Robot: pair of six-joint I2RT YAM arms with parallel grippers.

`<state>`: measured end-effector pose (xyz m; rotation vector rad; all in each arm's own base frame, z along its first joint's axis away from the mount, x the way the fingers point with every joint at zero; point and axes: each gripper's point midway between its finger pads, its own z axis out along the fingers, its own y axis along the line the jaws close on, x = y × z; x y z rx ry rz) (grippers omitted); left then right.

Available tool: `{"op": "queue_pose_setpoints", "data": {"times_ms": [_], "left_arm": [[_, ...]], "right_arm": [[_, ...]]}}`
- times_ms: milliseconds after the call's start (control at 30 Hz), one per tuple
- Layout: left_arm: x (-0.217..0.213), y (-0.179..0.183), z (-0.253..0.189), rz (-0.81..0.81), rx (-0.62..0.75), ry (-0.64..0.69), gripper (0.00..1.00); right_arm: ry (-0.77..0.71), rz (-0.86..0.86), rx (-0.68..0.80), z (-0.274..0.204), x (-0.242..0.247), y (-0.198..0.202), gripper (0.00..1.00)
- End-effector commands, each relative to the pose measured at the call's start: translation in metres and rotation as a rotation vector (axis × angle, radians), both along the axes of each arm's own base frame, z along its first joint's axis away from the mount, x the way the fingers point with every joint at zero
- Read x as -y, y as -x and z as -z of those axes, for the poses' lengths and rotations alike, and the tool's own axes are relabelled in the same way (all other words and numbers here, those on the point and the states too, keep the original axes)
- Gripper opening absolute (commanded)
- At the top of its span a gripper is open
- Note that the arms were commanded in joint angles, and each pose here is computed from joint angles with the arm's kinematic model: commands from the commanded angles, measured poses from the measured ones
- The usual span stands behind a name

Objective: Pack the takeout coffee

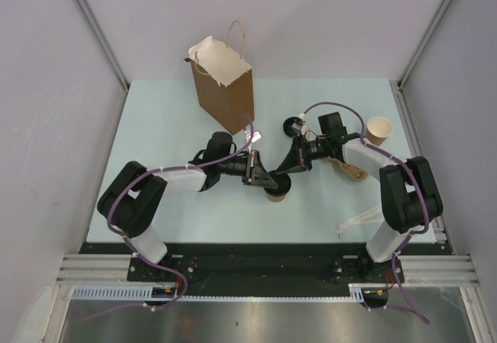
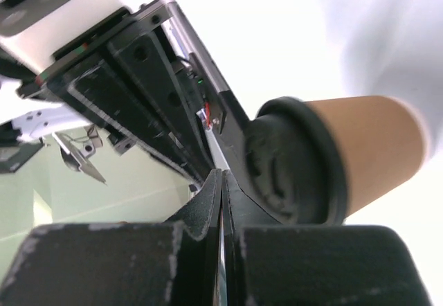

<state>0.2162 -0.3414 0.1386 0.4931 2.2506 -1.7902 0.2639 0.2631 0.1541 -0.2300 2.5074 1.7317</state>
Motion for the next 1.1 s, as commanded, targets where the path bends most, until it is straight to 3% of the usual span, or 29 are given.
{"op": "queue_pose_setpoints", "data": {"times_ms": [0, 300, 467, 567, 600, 700, 733, 767, 900, 933, 1067], "left_arm": [[0.006, -0.012, 0.007, -0.018, 0.024, -0.019, 0.00], [-0.001, -0.011, 0.050, -0.041, -0.029, -0.134, 0.00], [0.000, -0.012, 0.036, -0.033, 0.007, -0.107, 0.00], [0.005, -0.012, 0.004, -0.018, 0.070, -0.034, 0.13], [0.006, -0.012, -0.005, -0.014, 0.090, -0.020, 0.30], [0.003, -0.006, -0.033, -0.006, 0.156, 0.002, 0.58], [0.001, -0.004, -0.046, -0.014, 0.211, 0.011, 0.62], [-0.003, 0.000, -0.047, -0.012, 0.207, -0.011, 0.65], [-0.020, 0.000, -0.067, -0.049, 0.341, -0.101, 0.99], [-0.026, -0.003, -0.073, -0.044, 0.452, -0.131, 0.99], [-0.049, -0.028, -0.078, -0.102, 0.668, -0.376, 1.00]], "right_arm": [[0.026, 0.039, -0.008, 0.017, -0.002, -0.020, 0.00], [0.155, 0.040, -0.092, 0.068, 0.006, -0.013, 0.00], [0.095, 0.021, -0.057, 0.049, -0.001, -0.014, 0.00], [0.013, 0.008, 0.011, 0.013, -0.008, -0.018, 0.03], [-0.009, 0.005, 0.037, 0.003, -0.009, -0.019, 0.05], [-0.079, 0.012, 0.112, -0.036, -0.009, -0.026, 0.21], [-0.096, 0.018, 0.136, -0.046, -0.009, -0.029, 0.31], [-0.113, 0.021, 0.166, -0.058, -0.007, -0.031, 0.36], [-0.151, 0.064, 0.300, -0.103, 0.014, -0.042, 0.60], [-0.151, 0.071, 0.316, -0.107, 0.019, -0.043, 0.75], [-0.099, 0.168, 0.373, -0.116, 0.055, -0.057, 0.90]]}}
